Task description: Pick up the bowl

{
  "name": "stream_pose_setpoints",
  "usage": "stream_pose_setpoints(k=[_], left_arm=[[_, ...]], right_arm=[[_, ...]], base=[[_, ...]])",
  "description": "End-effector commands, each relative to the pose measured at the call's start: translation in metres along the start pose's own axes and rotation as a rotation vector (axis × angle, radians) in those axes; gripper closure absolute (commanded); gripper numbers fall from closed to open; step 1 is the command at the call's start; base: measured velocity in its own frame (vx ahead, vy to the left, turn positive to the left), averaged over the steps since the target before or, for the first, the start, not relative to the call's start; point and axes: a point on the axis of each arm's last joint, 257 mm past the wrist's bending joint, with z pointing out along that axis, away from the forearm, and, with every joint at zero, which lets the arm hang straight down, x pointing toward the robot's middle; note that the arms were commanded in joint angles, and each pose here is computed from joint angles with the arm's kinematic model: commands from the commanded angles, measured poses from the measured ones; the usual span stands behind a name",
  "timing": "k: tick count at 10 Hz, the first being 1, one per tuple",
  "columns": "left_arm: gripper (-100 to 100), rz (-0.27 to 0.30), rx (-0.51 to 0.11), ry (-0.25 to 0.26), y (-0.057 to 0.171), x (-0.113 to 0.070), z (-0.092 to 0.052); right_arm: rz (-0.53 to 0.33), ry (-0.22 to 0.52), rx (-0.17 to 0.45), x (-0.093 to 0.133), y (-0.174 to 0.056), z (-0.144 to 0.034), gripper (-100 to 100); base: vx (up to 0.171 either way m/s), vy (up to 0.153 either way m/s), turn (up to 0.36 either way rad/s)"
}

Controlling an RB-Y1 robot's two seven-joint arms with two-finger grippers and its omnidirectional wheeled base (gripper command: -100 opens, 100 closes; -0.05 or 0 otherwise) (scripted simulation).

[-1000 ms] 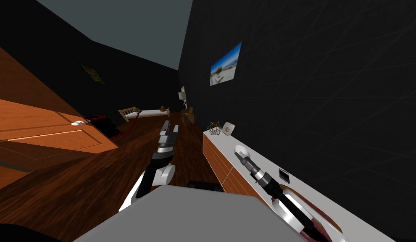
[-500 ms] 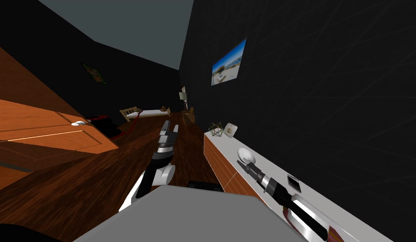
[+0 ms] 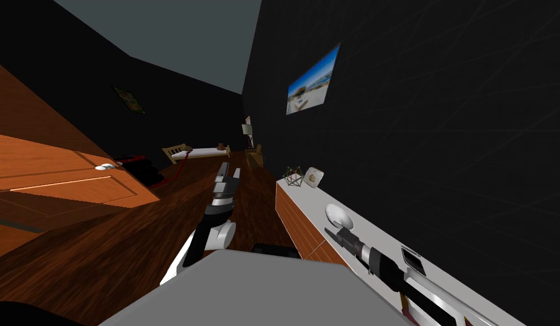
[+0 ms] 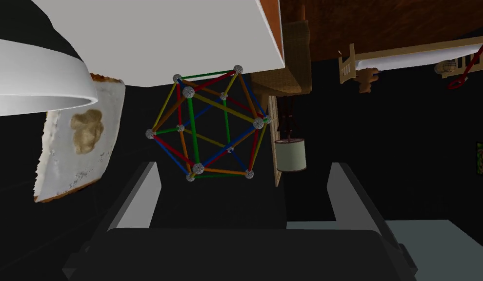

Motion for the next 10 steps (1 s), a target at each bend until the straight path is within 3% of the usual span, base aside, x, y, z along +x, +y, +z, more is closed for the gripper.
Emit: stream_pose_setpoints(k=[1, 2, 3, 4, 5, 6, 7, 8, 10], left_arm=[[0, 0.0, 0.0, 0.0, 0.0, 0.0, 0.0], [0, 0.0, 0.0, 0.0, 0.0, 0.0, 0.0], [0, 0.0, 0.0, 0.0, 0.0, 0.0, 0.0], [0, 0.0, 0.0, 0.0, 0.0, 0.0, 0.0], [0, 0.0, 0.0, 0.0, 0.0, 0.0, 0.0], [0, 0.0, 0.0, 0.0, 0.0, 0.0, 0.0], [0, 0.0, 0.0, 0.0, 0.0, 0.0, 0.0], [0, 0.0, 0.0, 0.0, 0.0, 0.0, 0.0], [0, 0.0, 0.0, 0.0, 0.0, 0.0, 0.0]], right_arm=[[-0.085, 0.089, 0.015, 0.024, -0.011, -0.015, -100], [-0.101, 0.099, 0.014, 0.023, -0.014, -0.017, -100], [-0.172, 0.171, 0.023, 0.043, -0.027, -0.03, -100], [-0.183, 0.178, 0.022, 0.042, -0.03, -0.032, -100], [-0.257, 0.249, 0.03, 0.058, -0.044, -0.047, -100], [-0.265, 0.255, 0.029, 0.057, -0.046, -0.048, -100], [-0.34, 0.324, 0.033, 0.07, -0.061, -0.064, -100], [-0.345, 0.328, 0.033, 0.069, -0.062, -0.065, -100], [-0.472, 0.453, 0.035, 0.09, -0.088, -0.095, -100]], base=[[0.079, 0.047, 0.027], [0.063, 0.038, 0.011], [0.085, 0.046, 0.026], [0.077, 0.041, 0.008], [0.075, 0.038, 0.02], [0.063, 0.032, 0.008], [0.074, 0.052, 0.02], [0.066, 0.047, 0.002], [0.083, 0.06, 0.018]])
